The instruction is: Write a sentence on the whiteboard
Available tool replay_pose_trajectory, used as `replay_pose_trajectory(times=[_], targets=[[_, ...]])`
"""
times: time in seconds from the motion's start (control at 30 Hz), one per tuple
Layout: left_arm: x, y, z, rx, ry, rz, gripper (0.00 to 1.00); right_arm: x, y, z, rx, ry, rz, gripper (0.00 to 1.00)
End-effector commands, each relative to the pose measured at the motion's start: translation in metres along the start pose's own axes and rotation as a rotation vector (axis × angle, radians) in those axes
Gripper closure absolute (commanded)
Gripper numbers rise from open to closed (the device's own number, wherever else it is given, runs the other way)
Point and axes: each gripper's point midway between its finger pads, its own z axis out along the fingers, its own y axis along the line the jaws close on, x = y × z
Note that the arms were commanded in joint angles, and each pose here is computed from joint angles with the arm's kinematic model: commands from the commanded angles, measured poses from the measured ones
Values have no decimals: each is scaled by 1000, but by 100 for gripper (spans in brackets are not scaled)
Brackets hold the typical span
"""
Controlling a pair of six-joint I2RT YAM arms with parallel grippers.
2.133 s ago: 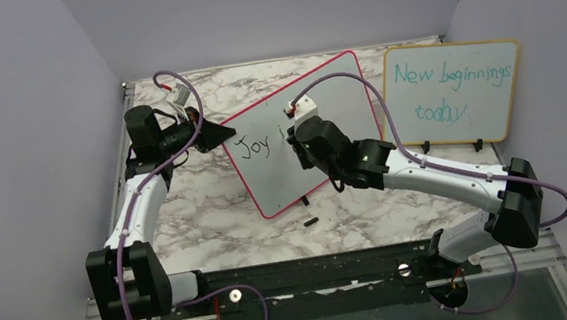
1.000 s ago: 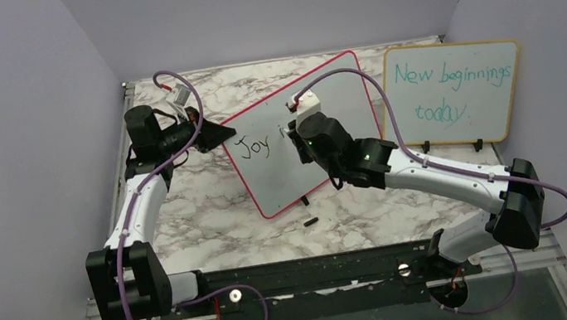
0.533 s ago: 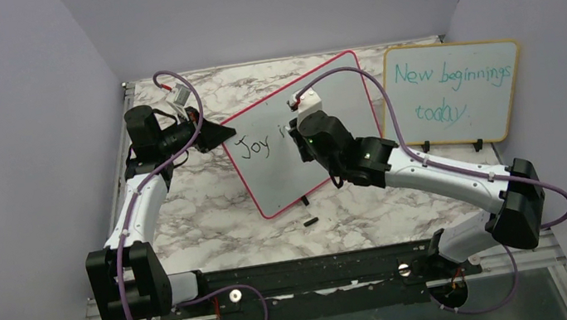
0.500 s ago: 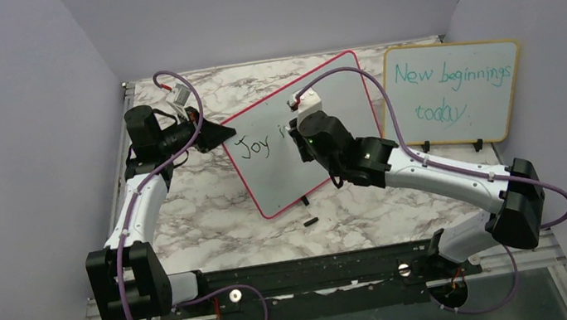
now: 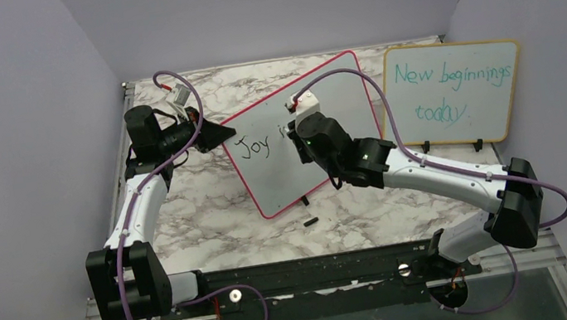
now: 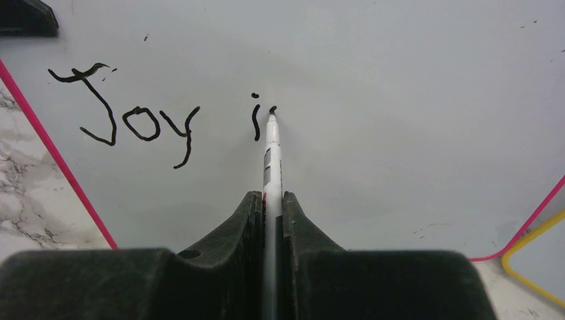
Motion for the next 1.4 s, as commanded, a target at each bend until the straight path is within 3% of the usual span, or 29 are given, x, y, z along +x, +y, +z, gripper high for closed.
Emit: replay_pose_trajectory(times=[0.0, 0.6, 1.37], targets=[[22, 31, 3, -124, 44, -3, 100, 5, -4, 4, 24, 27, 0, 100], [22, 31, 3, -125, 42, -1, 100, 26, -2, -2, -5, 103, -7, 100], [23, 31, 2, -123, 44, -2, 100, -3, -6, 3, 33, -10, 23, 100]])
